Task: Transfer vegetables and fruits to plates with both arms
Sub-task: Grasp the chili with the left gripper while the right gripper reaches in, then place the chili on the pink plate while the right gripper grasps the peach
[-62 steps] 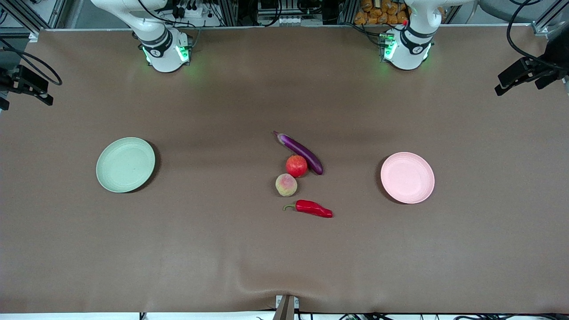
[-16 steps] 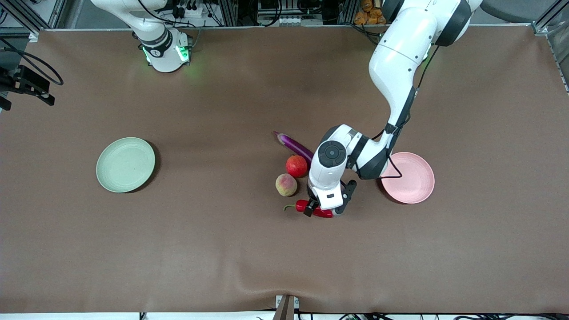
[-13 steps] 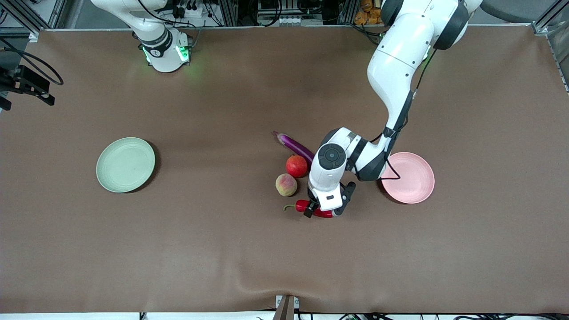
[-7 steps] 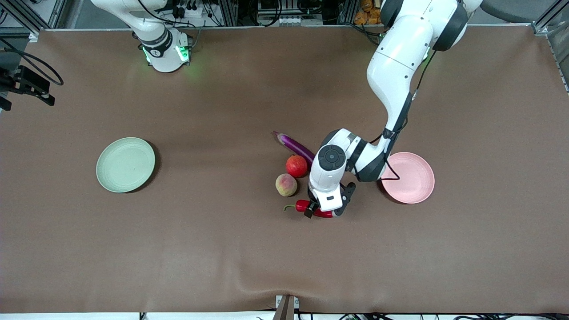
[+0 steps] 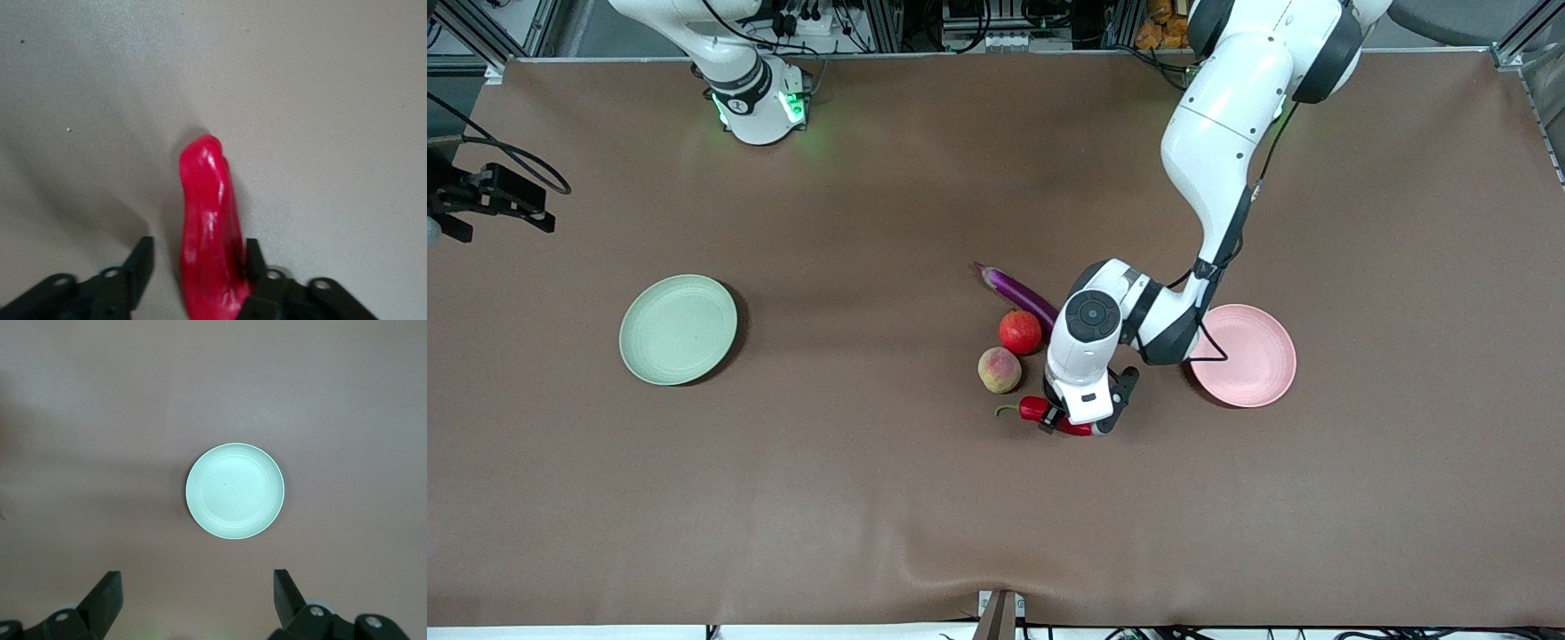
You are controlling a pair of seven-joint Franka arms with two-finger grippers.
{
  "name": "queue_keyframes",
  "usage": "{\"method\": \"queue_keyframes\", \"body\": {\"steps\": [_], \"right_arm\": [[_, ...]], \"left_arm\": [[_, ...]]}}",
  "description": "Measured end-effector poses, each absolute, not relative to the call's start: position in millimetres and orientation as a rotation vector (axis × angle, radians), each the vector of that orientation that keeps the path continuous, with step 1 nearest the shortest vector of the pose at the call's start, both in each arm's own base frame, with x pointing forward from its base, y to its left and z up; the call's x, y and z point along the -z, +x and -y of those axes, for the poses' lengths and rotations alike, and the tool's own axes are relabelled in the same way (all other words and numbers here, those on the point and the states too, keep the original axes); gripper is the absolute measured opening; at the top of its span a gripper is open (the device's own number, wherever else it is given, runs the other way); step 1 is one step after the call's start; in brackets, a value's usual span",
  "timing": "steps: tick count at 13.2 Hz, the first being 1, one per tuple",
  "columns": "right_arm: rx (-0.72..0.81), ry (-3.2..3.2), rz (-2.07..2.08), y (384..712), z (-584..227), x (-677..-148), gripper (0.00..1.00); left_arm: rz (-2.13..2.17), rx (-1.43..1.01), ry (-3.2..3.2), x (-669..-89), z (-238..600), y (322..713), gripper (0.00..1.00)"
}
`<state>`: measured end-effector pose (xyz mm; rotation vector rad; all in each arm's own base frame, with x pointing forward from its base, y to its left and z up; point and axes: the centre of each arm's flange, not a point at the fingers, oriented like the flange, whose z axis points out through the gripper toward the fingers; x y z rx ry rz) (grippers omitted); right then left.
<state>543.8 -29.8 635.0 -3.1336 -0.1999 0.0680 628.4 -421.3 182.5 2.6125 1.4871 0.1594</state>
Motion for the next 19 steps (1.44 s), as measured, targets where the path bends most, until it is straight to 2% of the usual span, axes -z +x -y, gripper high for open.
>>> {"method": "queue_keyframes", "body": {"steps": [1,3,4,8,11,16,19], "right_arm": [[-0.072,-3.133,0.200,544.5,29.7,-633.8,1.00],[-0.103,-3.128,0.200,544.9,29.3,-629.2,1.00],[-0.130,-3.110,0.200,543.9,27.7,-626.3,1.00],[-0.148,-2.975,0.116,550.6,8.8,-616.1,1.00],[-0.130,-2.944,0.016,578.7,-28.6,-588.8,1.00],[-0.061,-2.919,-0.209,630.4,-143.4,-519.6,1.00],[0.038,-2.833,-0.359,661.4,-216.5,-476.4,1.00]], "left_arm": [[-1.488,-0.158,2.614,-180.7,420.7,628.4,0.59],[-1.443,-0.166,2.636,-181.6,419.9,630.1,0.36],[-1.401,-0.176,2.654,-184.4,417.9,633.4,0.32],[-1.142,-0.249,2.759,-216.7,373.5,671.0,0.32],[-0.939,-0.186,2.949,-251.0,319.4,689.0,0.32],[-0.364,0.059,3.220,-319.7,216.9,689.7,0.32],[-0.229,0.174,3.240,-320.4,138.4,673.3,0.32]]}}
